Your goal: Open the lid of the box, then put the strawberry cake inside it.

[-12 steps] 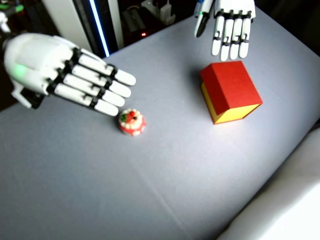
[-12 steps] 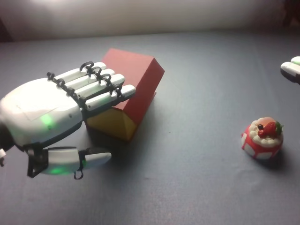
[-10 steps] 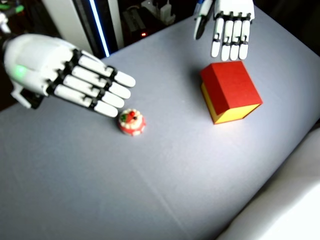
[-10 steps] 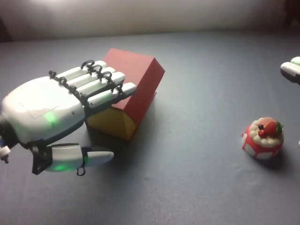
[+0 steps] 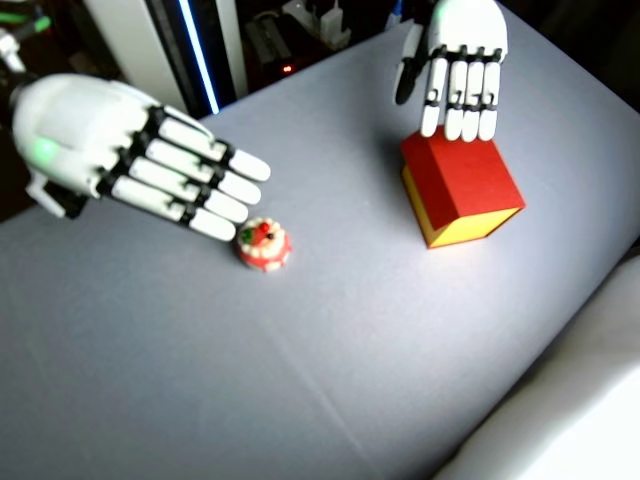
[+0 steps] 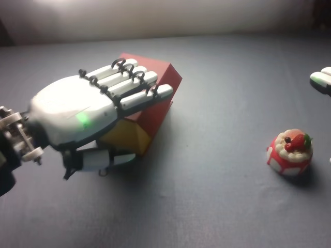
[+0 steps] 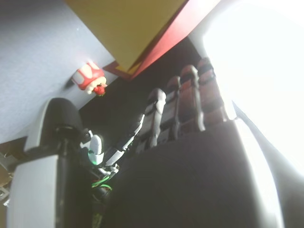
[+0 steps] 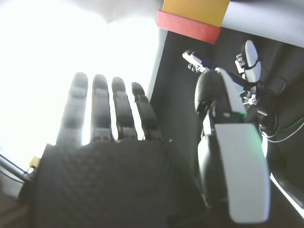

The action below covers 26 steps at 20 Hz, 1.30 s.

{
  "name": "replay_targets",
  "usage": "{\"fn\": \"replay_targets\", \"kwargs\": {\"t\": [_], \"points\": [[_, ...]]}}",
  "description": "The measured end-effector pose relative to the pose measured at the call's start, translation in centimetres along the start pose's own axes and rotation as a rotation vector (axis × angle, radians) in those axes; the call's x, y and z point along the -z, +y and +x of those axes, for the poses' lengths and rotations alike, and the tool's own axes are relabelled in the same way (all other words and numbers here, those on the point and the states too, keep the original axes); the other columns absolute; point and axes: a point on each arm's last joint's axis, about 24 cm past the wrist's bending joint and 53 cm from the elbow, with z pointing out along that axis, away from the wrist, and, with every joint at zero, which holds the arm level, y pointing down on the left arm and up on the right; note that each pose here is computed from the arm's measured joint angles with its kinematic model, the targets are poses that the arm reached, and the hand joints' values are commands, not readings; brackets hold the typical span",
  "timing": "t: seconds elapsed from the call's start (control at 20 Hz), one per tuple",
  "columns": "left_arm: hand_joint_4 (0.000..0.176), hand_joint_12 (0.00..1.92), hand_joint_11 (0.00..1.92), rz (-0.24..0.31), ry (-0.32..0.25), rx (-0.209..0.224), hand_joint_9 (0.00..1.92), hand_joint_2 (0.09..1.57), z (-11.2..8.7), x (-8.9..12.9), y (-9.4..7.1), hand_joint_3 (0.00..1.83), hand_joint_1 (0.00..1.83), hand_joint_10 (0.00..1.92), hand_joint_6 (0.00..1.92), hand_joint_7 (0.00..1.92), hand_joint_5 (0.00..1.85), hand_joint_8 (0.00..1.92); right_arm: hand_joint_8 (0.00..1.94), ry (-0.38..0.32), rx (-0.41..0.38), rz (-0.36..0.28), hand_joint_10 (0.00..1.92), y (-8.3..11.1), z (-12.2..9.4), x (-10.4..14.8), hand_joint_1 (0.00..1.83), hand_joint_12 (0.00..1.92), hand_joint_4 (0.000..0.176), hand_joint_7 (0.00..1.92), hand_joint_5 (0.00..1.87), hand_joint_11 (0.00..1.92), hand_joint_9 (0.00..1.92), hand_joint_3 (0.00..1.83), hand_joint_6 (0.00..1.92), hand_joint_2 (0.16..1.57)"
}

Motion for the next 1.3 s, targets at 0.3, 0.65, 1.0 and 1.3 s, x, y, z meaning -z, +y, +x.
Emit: {"fn": "replay_targets", "kwargs": {"t": [0.3, 0.65, 1.0, 1.3], "points": [[0.176, 0.00, 0.00, -0.030, 0.000, -0.001, 0.00, 1.14, 0.2, -1.6, 0.7, 0.00, 1.02, 0.00, 0.00, 0.00, 0.00, 0.00, 0.00, 0.009, -0.013, 0.013, 0.00, -0.5, 0.3, 0.1, 0.56, 0.00, 0.000, 0.00, 0.00, 0.00, 0.00, 0.01, 0.00, 1.27], [0.159, 0.00, 0.00, -0.040, -0.014, 0.006, 0.00, 1.19, -0.1, -2.9, 0.9, 0.01, 0.99, 0.00, 0.00, 0.00, 0.00, 0.00, 0.00, 0.013, -0.029, 0.019, 0.00, -0.7, 0.6, 0.3, 0.60, 0.00, 0.000, 0.00, 0.00, 0.00, 0.00, 0.00, 0.00, 1.27], [0.107, 0.00, 0.00, -0.062, -0.037, 0.049, 0.00, 1.12, -0.1, -3.9, 1.5, 0.00, 1.03, 0.00, 0.00, 0.00, 0.00, 0.00, 0.00, 0.014, -0.038, 0.021, 0.00, -0.8, 0.8, 0.3, 0.58, 0.00, 0.000, 0.00, 0.00, 0.00, 0.00, 0.01, 0.00, 1.28], [0.128, 0.00, 0.00, -0.080, -0.083, 0.097, 0.00, 1.30, -0.8, -3.9, 2.1, 0.05, 0.77, 0.00, 0.00, 0.00, 0.00, 0.00, 0.00, 0.011, -0.047, 0.021, 0.00, -0.8, 0.8, 0.3, 0.54, 0.00, 0.000, 0.00, 0.00, 0.00, 0.00, 0.00, 0.00, 1.29]]}}
